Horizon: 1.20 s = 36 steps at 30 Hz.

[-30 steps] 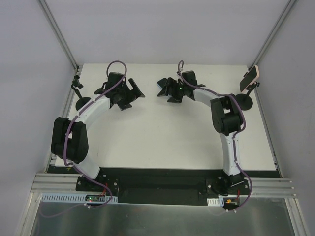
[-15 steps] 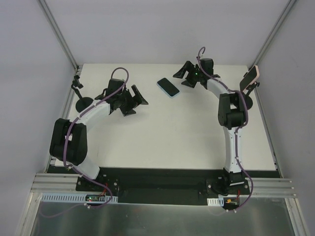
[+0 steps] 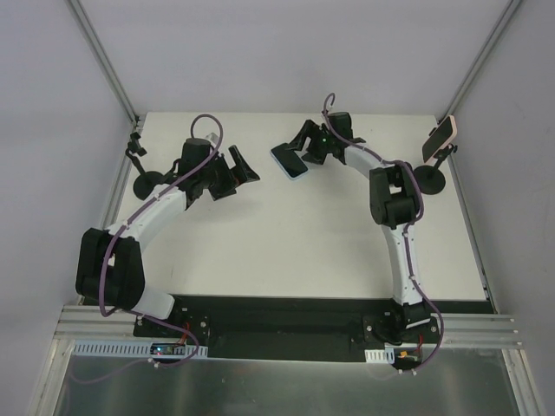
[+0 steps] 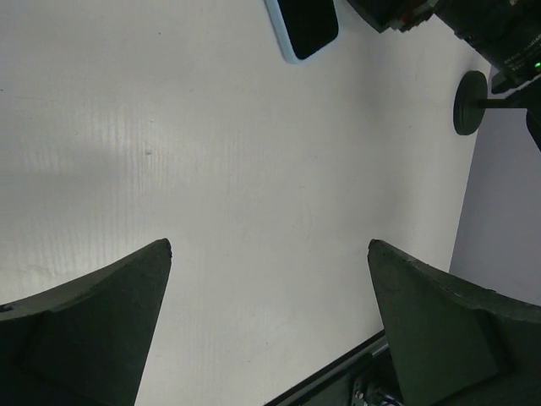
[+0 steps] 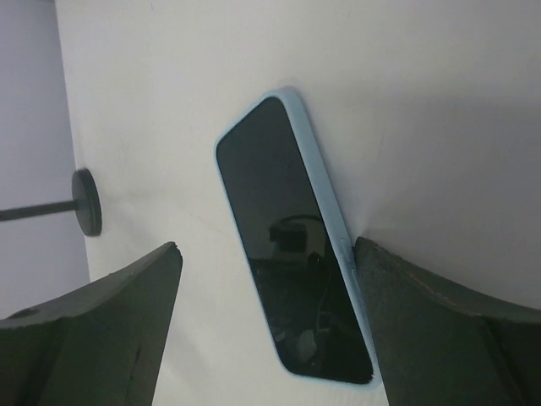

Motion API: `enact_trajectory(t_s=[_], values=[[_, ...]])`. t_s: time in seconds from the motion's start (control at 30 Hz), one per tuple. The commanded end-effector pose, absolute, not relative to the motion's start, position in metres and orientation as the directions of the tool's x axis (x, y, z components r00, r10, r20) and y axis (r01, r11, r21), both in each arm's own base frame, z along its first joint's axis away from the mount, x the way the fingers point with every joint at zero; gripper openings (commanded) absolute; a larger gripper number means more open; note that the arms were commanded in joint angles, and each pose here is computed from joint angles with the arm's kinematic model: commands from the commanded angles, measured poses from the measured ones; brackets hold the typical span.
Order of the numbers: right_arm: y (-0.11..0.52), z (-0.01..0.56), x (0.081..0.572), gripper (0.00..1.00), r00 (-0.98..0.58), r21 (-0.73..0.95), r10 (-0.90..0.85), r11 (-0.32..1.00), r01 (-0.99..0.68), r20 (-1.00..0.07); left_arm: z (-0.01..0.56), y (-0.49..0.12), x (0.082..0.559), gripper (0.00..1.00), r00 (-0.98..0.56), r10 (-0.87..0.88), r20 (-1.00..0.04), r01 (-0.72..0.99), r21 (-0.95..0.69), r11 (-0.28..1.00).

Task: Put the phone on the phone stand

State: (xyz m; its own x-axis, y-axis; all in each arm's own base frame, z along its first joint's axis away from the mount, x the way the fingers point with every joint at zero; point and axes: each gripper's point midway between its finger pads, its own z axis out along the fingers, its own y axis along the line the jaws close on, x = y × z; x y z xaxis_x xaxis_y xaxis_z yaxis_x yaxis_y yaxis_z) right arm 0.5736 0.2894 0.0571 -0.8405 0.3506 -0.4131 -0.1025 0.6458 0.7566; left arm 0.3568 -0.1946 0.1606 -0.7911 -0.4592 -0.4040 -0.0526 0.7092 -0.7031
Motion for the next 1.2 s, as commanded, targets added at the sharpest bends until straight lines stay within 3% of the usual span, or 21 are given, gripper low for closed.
enact_trajectory(t_s=[0.0,0.13,0.17,0.3,0.4,0.53,0.67,0.9,1.17], values=[[0.331,0.069,0.493,0.83,-0.893,0.709,0.178,0.679,-0.192,-0.413,0.171,-0.185,0.371,0.99,-0.765,-0.435,-0.474,-0.011,-0.666,0.746],[0.336,0.059,0.427,0.81,-0.919,0.711,0.101,0.667,-0.222,-0.382,0.163,-0.185,0.389,0.99,-0.813,-0.395,-0.428,-0.024,-0.653,0.757],[0.338,0.079,0.418,0.81,-0.907,0.724,0.098,0.64,-0.257,-0.409,0.173,-0.187,0.397,0.98,-0.815,-0.379,-0.439,-0.004,-0.649,0.761],[0.314,0.09,0.385,0.83,-0.889,0.725,0.131,0.637,-0.263,-0.438,0.173,-0.194,0.414,0.87,-0.86,-0.308,-0.406,0.016,-0.625,0.78],[0.295,0.102,0.367,0.86,-0.865,0.699,0.111,0.643,-0.312,-0.489,0.189,-0.184,0.418,0.88,-0.823,-0.28,-0.494,0.062,-0.568,0.821],[0.278,0.126,0.342,0.89,-0.833,0.682,0.099,0.631,-0.371,-0.545,0.224,-0.121,0.409,0.95,-0.674,-0.282,-0.683,-0.037,-0.35,0.936],[0.271,0.133,0.318,0.91,-0.824,0.682,0.086,0.612,-0.4,-0.56,0.243,-0.04,0.382,0.99,-0.523,-0.299,-0.798,-0.299,-0.157,0.941],[0.26,0.143,0.296,0.92,-0.806,0.68,0.098,0.602,-0.419,-0.583,0.263,0.053,0.345,0.99,-0.33,-0.529,-0.782,-0.55,-0.296,0.781],[0.254,0.16,0.286,0.92,-0.782,0.673,0.113,0.594,-0.441,-0.613,0.258,0.085,0.393,0.99,-0.311,-0.648,-0.695,-0.612,-0.375,0.696]])
